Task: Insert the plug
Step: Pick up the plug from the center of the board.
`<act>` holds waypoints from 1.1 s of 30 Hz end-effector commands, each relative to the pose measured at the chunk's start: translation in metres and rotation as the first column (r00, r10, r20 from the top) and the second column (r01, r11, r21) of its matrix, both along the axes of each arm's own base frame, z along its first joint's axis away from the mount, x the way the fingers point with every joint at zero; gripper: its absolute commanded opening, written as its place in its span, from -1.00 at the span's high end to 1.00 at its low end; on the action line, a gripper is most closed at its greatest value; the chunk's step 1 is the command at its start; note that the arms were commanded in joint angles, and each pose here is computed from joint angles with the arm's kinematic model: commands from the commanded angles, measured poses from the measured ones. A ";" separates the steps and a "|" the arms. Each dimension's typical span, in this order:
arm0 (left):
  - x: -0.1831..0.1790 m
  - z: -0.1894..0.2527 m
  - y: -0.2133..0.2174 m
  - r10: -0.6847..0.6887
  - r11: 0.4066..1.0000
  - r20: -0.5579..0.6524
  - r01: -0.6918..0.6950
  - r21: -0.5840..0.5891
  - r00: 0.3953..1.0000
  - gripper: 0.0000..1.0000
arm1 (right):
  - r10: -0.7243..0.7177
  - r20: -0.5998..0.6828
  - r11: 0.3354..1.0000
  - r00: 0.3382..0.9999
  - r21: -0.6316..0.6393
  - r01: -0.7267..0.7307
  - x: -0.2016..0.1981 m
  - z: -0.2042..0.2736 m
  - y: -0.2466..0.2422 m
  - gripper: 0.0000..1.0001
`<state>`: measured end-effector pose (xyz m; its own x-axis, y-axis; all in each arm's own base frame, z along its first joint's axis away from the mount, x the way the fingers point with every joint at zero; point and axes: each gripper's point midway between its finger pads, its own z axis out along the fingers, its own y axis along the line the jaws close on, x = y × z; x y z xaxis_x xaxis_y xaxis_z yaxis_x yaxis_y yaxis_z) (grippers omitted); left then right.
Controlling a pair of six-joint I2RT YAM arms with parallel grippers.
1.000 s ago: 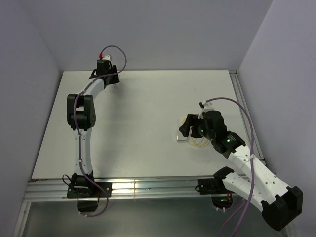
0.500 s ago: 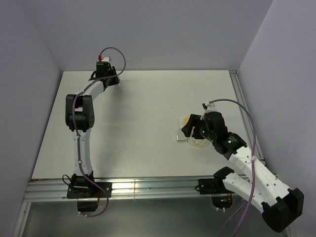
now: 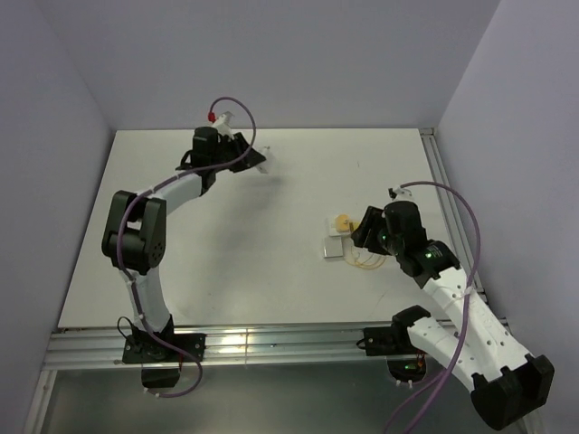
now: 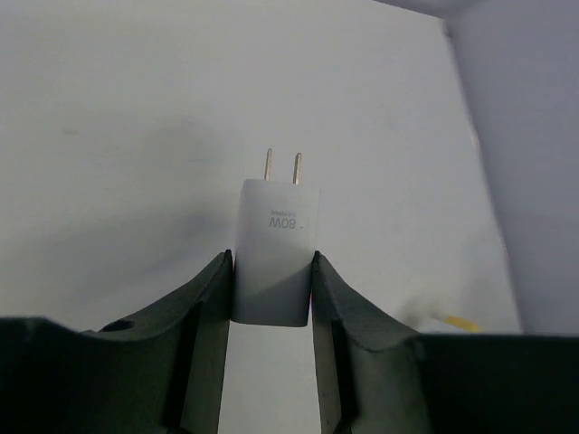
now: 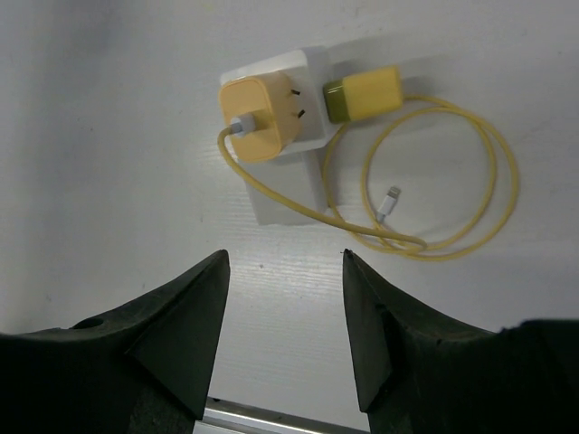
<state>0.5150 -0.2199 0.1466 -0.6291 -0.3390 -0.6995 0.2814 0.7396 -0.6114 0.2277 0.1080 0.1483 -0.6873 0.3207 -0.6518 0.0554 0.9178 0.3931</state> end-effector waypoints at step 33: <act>-0.304 0.113 -0.097 -0.619 0.694 0.197 0.647 -0.317 0.760 0.99 | 0.547 0.386 0.682 0.743 0.309 -0.663 -0.062 0.117 0.091 -0.42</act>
